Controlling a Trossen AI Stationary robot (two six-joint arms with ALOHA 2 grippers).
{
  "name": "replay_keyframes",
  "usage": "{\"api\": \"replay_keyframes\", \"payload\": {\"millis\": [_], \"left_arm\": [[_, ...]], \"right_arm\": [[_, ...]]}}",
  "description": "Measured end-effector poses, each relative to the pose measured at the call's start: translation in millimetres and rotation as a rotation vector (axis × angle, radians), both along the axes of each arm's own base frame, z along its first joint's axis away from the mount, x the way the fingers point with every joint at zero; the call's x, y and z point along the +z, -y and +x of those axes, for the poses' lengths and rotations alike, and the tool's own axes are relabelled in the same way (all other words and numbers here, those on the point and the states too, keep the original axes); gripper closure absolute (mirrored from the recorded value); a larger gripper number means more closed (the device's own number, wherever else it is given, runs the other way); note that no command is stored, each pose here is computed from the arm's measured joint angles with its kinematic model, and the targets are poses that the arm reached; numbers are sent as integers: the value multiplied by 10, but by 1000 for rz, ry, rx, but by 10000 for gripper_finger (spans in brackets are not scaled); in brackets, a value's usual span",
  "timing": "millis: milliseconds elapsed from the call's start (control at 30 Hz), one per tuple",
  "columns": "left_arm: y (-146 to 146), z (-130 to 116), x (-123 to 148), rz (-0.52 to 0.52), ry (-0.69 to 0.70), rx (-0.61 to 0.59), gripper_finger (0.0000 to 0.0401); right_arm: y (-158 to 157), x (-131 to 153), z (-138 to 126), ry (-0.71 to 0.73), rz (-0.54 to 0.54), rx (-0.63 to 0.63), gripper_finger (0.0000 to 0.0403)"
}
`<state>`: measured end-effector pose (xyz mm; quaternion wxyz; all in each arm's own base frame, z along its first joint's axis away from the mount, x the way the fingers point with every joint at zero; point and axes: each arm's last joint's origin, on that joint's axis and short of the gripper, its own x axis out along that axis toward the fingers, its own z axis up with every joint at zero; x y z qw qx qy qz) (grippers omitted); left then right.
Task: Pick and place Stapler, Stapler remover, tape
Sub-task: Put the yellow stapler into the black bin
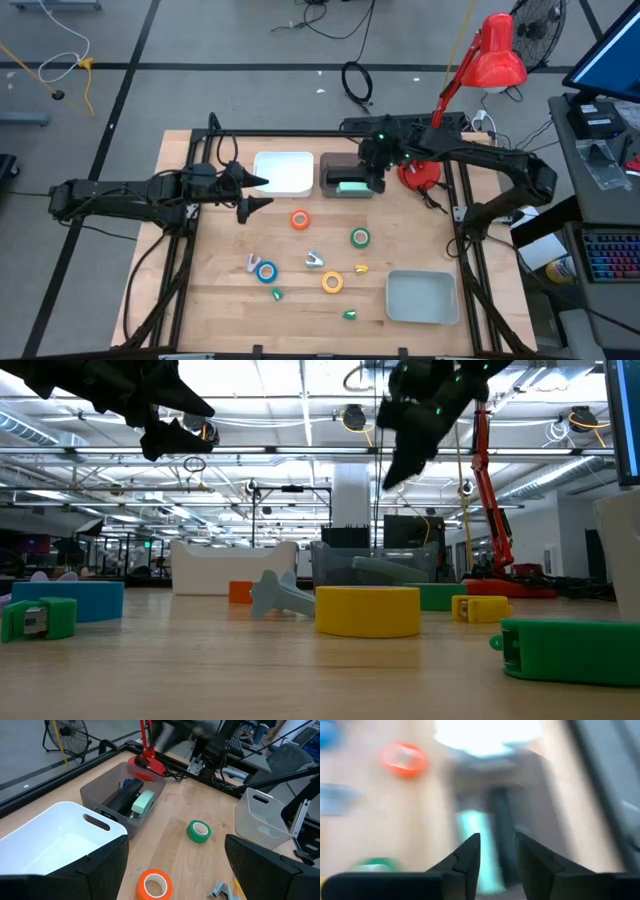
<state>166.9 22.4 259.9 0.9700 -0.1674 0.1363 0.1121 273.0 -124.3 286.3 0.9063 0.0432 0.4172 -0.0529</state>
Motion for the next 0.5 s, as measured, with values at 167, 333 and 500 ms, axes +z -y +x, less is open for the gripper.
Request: {"api": "replay_keyframes", "payload": {"millis": [167,333,500], "left_arm": [[0,0,0,10,-2,-3,68],[0,0,0,13,-2,-4,68],[0,0,0,13,-2,-4,68]], "right_arm": [[-362,101,20,79,149,280,322],[-758,21,109,-7,134,409,317],[-1109,-96,222,-70,86,506,303]]}}
